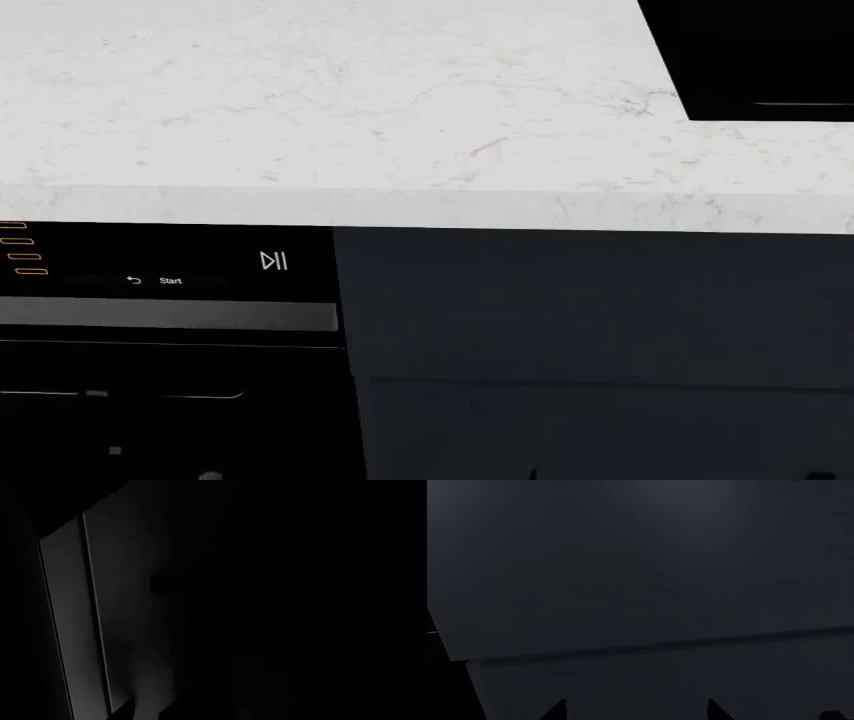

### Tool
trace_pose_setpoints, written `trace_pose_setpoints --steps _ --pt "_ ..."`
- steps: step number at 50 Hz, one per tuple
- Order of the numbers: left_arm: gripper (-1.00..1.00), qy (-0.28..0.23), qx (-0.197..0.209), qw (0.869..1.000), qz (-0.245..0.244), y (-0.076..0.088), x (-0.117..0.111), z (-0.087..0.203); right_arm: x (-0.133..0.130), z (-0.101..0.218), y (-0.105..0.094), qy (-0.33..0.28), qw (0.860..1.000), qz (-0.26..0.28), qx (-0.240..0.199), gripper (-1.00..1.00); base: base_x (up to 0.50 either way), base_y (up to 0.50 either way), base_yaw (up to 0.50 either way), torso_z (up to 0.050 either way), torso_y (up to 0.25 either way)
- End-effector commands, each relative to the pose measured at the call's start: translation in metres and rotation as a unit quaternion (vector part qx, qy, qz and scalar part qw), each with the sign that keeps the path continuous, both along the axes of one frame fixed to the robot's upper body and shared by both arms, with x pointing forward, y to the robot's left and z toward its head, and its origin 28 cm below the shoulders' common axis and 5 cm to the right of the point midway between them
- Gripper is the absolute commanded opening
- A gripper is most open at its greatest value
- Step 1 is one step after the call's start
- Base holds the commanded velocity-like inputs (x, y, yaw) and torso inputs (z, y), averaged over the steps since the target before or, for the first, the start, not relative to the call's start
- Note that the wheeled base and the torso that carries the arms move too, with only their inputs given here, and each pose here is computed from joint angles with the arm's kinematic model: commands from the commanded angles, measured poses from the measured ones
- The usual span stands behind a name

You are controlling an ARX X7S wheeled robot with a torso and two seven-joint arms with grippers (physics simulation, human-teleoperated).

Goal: Open the dishwasher door

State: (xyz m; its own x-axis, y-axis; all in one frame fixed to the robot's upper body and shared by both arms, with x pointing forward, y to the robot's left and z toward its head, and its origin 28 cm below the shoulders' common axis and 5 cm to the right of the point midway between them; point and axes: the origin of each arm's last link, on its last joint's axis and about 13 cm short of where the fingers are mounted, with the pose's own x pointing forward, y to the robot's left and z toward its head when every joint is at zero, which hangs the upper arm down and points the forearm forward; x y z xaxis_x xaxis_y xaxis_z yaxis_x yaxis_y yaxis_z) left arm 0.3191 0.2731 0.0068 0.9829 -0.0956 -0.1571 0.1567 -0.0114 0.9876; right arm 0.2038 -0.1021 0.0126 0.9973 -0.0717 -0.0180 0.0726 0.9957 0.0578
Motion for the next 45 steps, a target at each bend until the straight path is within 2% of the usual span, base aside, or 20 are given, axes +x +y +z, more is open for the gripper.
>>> trace_pose_setpoints --steps 1,3,4,25,45 --pt "1.0 0.001 0.002 1.0 0.003 0.002 0.006 0.002 0.0 0.0 0.0 0.0 1.0 -0.001 0.0 1.0 0.0 0.0 0.0 0.0 0.0" --pt "1.0 0.001 0.002 1.0 0.002 0.001 0.006 0.002 0.0 0.0 0.0 0.001 1.0 -0.001 0.0 1.0 0.01 0.0 0.0 0.0 0.0" --pt "-1.0 0.002 0.002 1.0 0.002 0.001 0.006 0.002 0.0 -0.001 -0.001 0.001 1.0 -0.002 0.0 1.0 0.01 0.0 0.0 0.0 0.0" --pt "-1.0 -0.01 0.004 1.0 -0.011 -0.001 -0.003 0.005 -0.001 0.001 -0.001 -0.001 1.0 -0.004 0.001 1.0 0.0 0.0 0.0 0.0 0.0" --pt "-1.0 -0.001 0.005 0.999 -0.032 -0.005 -0.049 0.013 -0.001 0.002 -0.002 -0.006 1.0 -0.002 0.004 1.0 0.0 0.0 0.0 0.0 0.0"
